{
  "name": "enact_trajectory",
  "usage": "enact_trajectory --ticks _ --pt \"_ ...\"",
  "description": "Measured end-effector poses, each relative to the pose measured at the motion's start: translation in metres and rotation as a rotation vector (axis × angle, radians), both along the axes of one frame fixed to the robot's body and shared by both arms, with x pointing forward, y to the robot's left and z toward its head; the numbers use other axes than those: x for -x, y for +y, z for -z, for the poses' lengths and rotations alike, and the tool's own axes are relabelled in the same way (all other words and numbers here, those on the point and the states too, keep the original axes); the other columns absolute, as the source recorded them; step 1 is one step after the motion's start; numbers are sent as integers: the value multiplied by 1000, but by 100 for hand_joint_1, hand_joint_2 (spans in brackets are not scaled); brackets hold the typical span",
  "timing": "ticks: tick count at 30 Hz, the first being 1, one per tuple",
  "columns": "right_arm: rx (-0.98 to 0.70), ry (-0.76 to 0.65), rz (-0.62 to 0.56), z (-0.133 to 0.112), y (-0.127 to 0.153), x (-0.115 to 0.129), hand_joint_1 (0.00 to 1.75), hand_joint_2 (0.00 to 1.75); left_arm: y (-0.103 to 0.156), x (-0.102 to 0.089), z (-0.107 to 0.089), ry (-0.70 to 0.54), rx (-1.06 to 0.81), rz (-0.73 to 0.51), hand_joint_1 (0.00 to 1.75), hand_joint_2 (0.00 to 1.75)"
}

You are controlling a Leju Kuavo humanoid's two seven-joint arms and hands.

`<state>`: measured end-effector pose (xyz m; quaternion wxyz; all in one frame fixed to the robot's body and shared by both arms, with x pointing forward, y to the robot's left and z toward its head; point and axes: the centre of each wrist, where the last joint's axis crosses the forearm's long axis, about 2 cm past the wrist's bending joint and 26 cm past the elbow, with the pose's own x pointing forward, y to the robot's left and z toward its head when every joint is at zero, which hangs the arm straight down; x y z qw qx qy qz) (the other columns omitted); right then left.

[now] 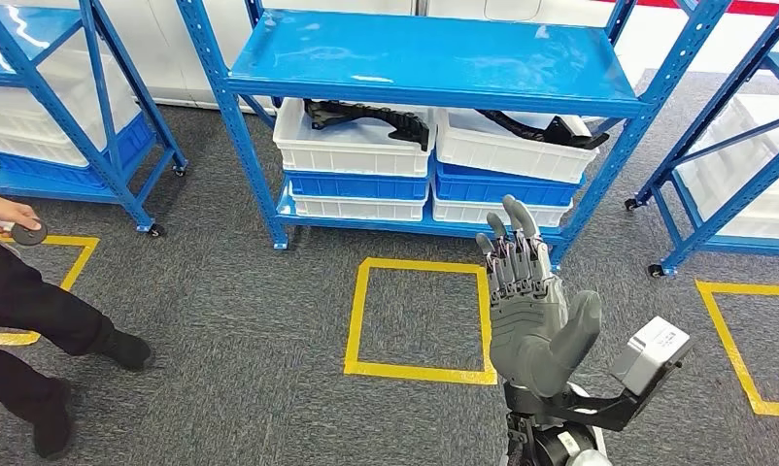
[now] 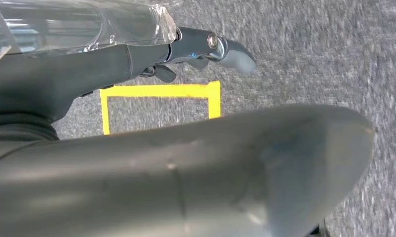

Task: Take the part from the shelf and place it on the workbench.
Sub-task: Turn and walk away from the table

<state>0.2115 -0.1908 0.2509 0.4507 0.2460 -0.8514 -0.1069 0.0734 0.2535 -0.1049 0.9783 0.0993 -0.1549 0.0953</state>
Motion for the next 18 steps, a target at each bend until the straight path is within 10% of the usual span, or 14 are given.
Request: enact_trajectory --ticks 12,16,18 --pt "31 153 160 7 -8 0 0 0 -3 -2 -1 -7 16 -26 0 0" --pt "189 335 367 38 -30 -9 0 175 -4 -3 -1 -18 40 -23 0 175" --pt "294 406 482 63 -47 -18 0 175 -4 -1 0 -21 47 -20 0 175"
